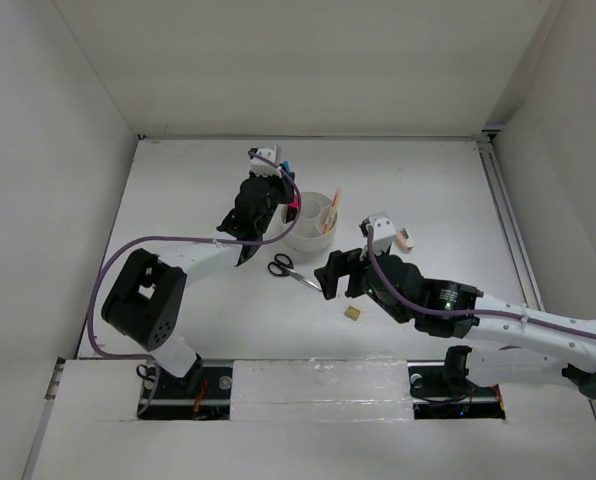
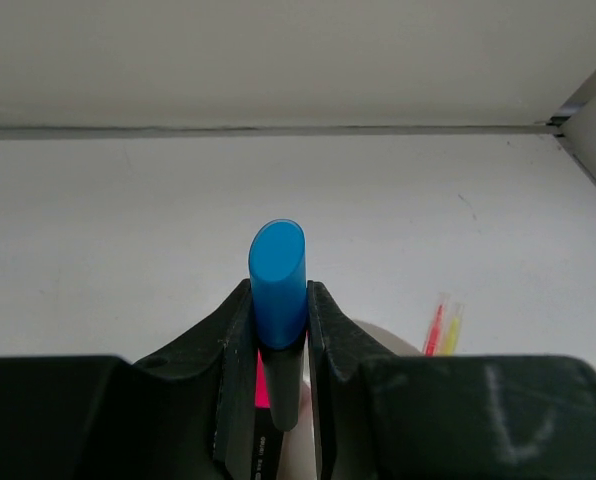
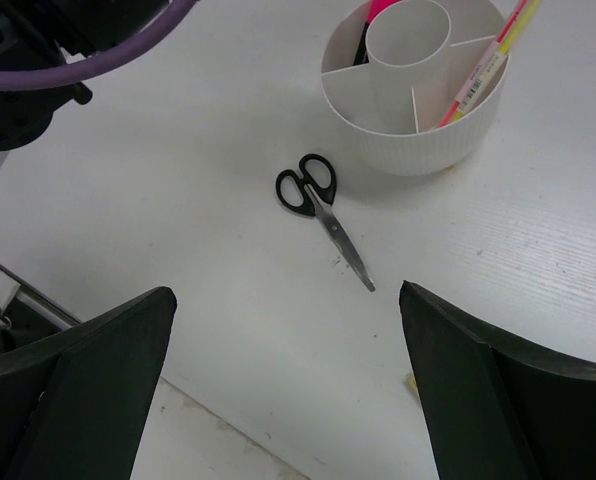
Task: Sort the stationery into containers
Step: Place the pen in the storage box.
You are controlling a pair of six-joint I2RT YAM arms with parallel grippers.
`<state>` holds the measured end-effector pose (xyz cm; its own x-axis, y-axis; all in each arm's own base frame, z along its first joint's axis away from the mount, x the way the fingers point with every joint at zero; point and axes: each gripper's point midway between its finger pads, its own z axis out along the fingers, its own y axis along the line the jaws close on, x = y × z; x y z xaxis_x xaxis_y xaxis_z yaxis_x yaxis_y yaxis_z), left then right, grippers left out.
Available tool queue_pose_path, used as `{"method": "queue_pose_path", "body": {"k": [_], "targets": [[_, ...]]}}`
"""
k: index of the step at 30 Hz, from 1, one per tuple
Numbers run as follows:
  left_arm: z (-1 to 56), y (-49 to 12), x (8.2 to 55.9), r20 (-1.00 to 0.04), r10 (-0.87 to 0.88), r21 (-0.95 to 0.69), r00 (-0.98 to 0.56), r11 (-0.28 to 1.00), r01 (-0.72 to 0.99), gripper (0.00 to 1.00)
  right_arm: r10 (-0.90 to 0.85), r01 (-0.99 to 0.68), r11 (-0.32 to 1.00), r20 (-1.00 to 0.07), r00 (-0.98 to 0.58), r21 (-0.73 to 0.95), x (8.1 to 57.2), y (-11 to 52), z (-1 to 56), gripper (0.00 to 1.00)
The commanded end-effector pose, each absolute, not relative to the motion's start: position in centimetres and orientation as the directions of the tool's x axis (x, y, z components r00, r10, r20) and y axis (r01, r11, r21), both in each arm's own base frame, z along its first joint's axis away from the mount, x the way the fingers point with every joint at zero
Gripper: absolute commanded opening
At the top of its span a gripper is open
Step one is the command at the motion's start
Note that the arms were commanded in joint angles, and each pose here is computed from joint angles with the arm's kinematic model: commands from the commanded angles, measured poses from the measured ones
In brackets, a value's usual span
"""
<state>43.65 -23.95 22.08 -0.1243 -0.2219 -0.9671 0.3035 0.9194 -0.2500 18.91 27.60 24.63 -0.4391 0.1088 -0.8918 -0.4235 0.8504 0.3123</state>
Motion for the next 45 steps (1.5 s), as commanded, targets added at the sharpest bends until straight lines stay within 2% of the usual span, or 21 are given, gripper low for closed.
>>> {"method": "queue_pose_path", "body": {"k": [1,20,24,27,30,33,37,38,39,41,42,45], "targets": [[23.8,-24.1,44.8,-0.972,-0.226,-0.234,-0.059,0.925,0.301,0.00,0.128,-0.423,0.844,-0.890,-0.439,0.330,18.7,27.4,25.2,1.00],[19.3,-23.8,44.1,-0.969,-0.216,-0.242,-0.124,0.934,0.265,0.00,0.127,-0.428,0.843,-0.893,-0.432,0.327,18.7,27.2,25.7,1.00],[18.7,-24.1,43.7,-0.969,-0.208,-0.238,-0.136,0.933,0.271,0.17,0.124,-0.434,0.839,-0.891,-0.436,0.329,18.6,27.5,25.6,1.00],[18.2,-24.1,43.2,-0.969,-0.201,-0.234,-0.145,0.935,0.267,0.34,0.132,-0.435,0.836,-0.892,-0.433,0.335,18.7,27.6,25.7,1.00],[17.8,-24.0,43.0,-0.969,-0.196,-0.231,-0.152,0.936,0.265,0.35,0.123,-0.434,0.839,-0.891,-0.437,0.328,18.7,27.7,25.4,1.00],[18.2,-23.5,42.7,-0.969,-0.199,-0.232,-0.146,0.938,0.256,0.47,0.120,-0.440,0.835,-0.890,-0.441,0.330,18.7,28.1,25.3,1.00],[21.5,-22.4,41.6,-0.963,-0.245,-0.265,-0.114,0.940,0.216,0.71,0.112,-0.444,0.836,-0.893,-0.437,0.322,18.7,28.0,25.3,1.00],[22.5,-21.7,41.5,-0.962,-0.255,-0.269,-0.093,0.944,0.189,0.96,0.115,-0.438,0.840,-0.894,-0.433,0.320,18.8,27.9,25.3,1.00],[25.8,-21.7,40.8,-0.946,-0.319,-0.323,-0.052,0.927,0.193,1.00,0.107,-0.437,0.843,-0.894,-0.436,0.314,18.9,28.1,25.0,1.00],[27.2,-20.6,40.2,-0.939,-0.338,-0.344,-0.062,0.928,0.147,1.00,0.107,-0.437,0.843,-0.894,-0.436,0.314,19.0,28.2,25.2,1.00],[30.3,-19.7,40.1,-0.925,-0.381,-0.380,-0.020,0.918,0.116,1.00,0.098,-0.441,0.844,-0.897,-0.431,0.304,19.0,28.2,25.1,1.00],[30.8,-17.4,39.2,-0.905,-0.415,-0.413,-0.091,0.910,-0.038,1.00,0.077,-0.453,0.842,-0.897,-0.435,0.291,18.9,28.4,25.0,1.00]]}}
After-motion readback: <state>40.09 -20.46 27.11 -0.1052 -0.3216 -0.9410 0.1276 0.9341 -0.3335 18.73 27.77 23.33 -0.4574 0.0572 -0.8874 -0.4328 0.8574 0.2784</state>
